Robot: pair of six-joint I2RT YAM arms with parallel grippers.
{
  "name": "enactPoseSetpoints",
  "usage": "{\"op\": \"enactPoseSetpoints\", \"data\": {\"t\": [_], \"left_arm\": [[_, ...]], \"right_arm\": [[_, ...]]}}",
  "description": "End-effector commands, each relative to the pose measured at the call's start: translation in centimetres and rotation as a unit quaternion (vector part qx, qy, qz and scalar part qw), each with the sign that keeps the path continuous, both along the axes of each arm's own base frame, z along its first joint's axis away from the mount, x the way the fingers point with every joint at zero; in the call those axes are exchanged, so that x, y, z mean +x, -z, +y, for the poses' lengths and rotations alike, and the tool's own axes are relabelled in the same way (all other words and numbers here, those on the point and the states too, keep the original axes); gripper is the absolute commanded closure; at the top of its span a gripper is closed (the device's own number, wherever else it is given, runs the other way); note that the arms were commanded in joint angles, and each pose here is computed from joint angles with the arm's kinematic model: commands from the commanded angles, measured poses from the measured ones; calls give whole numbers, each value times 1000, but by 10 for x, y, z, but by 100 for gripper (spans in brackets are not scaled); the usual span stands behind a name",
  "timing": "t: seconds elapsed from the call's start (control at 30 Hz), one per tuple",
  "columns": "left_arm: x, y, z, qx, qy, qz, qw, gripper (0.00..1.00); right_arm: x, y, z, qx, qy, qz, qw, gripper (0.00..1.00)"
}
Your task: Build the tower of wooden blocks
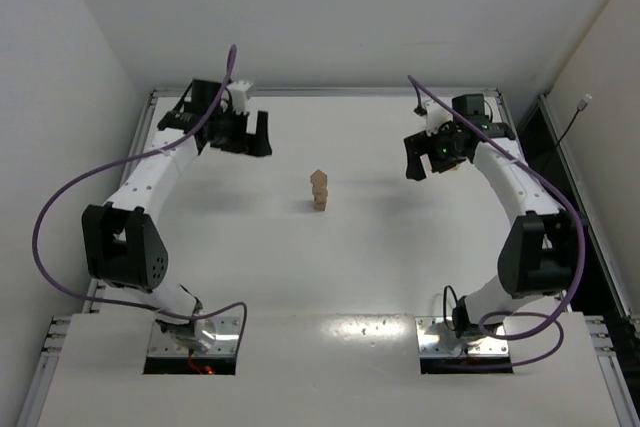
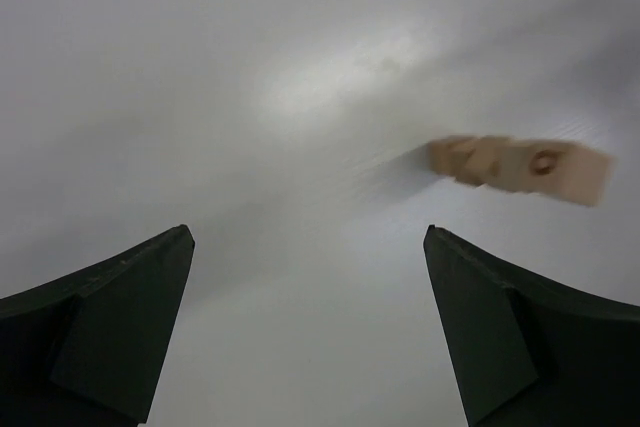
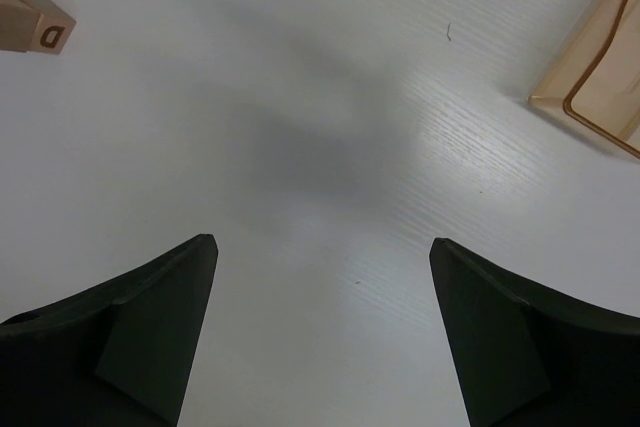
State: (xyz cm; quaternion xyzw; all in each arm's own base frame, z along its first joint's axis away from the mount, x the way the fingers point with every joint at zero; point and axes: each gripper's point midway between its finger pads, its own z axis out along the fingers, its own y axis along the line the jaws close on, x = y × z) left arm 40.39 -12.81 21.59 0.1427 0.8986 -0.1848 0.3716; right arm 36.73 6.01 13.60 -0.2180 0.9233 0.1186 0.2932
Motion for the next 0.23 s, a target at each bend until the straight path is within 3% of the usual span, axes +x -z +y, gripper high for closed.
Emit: {"op": "enactPoseSetpoints", "data": {"t": [0.0,0.2], "left_arm": [[-21,56,31,-10,-50,64,997,0],[-33,77,61,0,-86,67,994,0]], "right_arm": [[14,-10,5,20,15,-47,999,16],[23,-16,-11,5,50,-66,997,16]]}}
